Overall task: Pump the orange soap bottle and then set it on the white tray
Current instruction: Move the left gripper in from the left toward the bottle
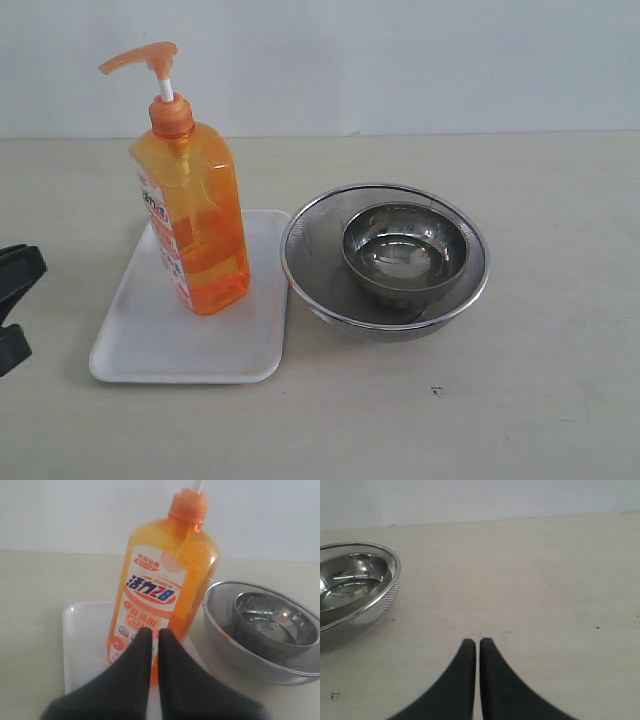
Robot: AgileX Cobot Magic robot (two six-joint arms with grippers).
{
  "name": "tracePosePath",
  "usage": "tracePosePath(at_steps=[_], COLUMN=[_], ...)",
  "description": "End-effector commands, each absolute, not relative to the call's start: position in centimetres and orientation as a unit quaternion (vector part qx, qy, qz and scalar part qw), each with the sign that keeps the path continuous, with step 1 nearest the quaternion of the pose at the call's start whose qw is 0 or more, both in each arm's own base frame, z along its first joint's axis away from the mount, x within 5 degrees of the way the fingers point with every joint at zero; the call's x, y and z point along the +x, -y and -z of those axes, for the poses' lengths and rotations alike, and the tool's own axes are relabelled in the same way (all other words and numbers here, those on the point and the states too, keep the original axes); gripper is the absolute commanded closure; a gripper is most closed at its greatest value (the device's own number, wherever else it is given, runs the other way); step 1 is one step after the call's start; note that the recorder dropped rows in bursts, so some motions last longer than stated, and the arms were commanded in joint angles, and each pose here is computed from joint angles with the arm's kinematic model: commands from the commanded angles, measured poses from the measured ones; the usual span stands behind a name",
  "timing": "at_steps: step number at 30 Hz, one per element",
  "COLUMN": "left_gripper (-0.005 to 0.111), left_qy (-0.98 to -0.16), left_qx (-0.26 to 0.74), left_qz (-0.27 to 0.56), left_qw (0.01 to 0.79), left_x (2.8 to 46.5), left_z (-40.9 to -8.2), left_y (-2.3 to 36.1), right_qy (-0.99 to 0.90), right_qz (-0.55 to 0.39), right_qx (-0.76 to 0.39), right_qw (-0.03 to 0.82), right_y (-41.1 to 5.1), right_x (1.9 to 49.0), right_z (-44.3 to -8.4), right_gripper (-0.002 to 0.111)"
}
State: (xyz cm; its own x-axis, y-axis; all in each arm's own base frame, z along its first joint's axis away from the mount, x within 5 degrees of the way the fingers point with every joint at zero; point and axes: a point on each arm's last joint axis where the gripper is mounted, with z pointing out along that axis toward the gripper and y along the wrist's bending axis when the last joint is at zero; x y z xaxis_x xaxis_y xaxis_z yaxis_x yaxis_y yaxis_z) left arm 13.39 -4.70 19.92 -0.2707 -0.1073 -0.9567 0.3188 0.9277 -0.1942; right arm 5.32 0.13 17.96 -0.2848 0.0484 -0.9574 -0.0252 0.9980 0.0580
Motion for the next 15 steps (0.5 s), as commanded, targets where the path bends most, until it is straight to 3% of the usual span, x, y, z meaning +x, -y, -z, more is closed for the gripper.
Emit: tracePosePath(at_steps=[1, 15], left_gripper=[0.102, 0.102], left_qy=[-0.777, -0.768], left_qx=[0.095, 0.132], left_qz=[0.188, 0.211], left_qw=[0.593, 0.590], left_x=[15.2, 17.9], left_z=[-19.6, -19.0], left_y=[5.7, 7.3], right_qy=[-0.795, -0.795], right_qz=[-0.028, -0.028], right_qx=[0.004, 0.004], right_qw=[0.606, 0.606], right_y=[-0.1, -0.1], right_x=[5.3, 5.3], right_z=[-18.1, -18.1], right_gripper=[0.108, 0.108])
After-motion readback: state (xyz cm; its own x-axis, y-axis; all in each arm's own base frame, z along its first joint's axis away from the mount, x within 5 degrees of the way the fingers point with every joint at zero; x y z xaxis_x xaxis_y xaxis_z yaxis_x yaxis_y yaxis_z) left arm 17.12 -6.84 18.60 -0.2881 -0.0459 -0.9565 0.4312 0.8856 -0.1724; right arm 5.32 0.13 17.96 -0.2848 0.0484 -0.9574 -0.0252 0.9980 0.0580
